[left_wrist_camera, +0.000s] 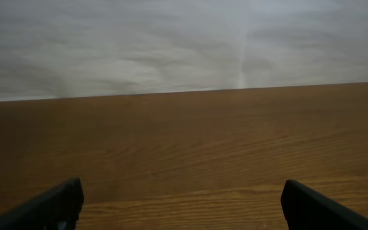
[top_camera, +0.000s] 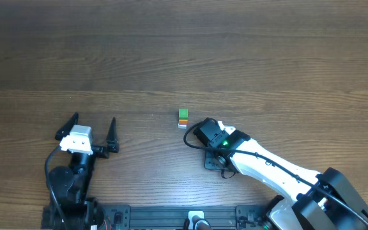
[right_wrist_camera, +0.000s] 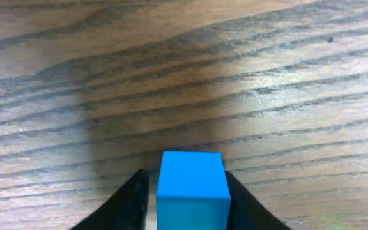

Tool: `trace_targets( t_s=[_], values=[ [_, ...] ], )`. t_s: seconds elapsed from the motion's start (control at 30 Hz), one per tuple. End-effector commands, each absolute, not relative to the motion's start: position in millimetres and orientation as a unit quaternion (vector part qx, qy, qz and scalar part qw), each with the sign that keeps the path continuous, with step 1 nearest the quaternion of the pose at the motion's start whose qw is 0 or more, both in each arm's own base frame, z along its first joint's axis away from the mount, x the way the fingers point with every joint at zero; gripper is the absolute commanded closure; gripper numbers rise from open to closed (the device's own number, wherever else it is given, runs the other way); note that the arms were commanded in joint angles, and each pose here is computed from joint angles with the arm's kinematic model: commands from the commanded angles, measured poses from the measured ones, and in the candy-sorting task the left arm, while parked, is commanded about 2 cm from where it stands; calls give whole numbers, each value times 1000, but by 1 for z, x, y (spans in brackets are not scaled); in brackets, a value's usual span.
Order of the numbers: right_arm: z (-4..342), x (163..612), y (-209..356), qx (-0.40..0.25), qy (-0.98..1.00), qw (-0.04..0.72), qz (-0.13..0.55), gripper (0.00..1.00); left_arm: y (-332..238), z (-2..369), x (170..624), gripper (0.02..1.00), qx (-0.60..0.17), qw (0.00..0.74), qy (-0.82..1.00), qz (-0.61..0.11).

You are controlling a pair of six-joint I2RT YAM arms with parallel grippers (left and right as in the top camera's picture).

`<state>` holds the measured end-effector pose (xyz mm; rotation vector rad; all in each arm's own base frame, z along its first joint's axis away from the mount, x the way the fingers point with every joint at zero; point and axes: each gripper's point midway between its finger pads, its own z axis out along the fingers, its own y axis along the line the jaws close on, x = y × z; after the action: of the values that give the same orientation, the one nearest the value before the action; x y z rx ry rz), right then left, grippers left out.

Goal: Stack Cubes

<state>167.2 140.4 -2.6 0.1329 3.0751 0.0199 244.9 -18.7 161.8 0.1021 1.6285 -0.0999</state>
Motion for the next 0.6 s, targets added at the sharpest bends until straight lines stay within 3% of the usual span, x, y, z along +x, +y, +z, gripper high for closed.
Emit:
trace_targets(
  t_s=[0.03,0.2,0.4,0.6],
  values=[
    [-5,166,138,47,998,29,4,730,-19,160,245,18,51,684,726,-41],
    [-5,168,140,47,998,32,7,776,-18,160,245,18,51,684,726,-40],
    [3,176,145,36,998,42,10,939,-19,160,245,18,51,684,726,-41],
    [44,200,155,22,997,67,-1,989,-19,160,245,20,51,684,726,-41]
  ],
)
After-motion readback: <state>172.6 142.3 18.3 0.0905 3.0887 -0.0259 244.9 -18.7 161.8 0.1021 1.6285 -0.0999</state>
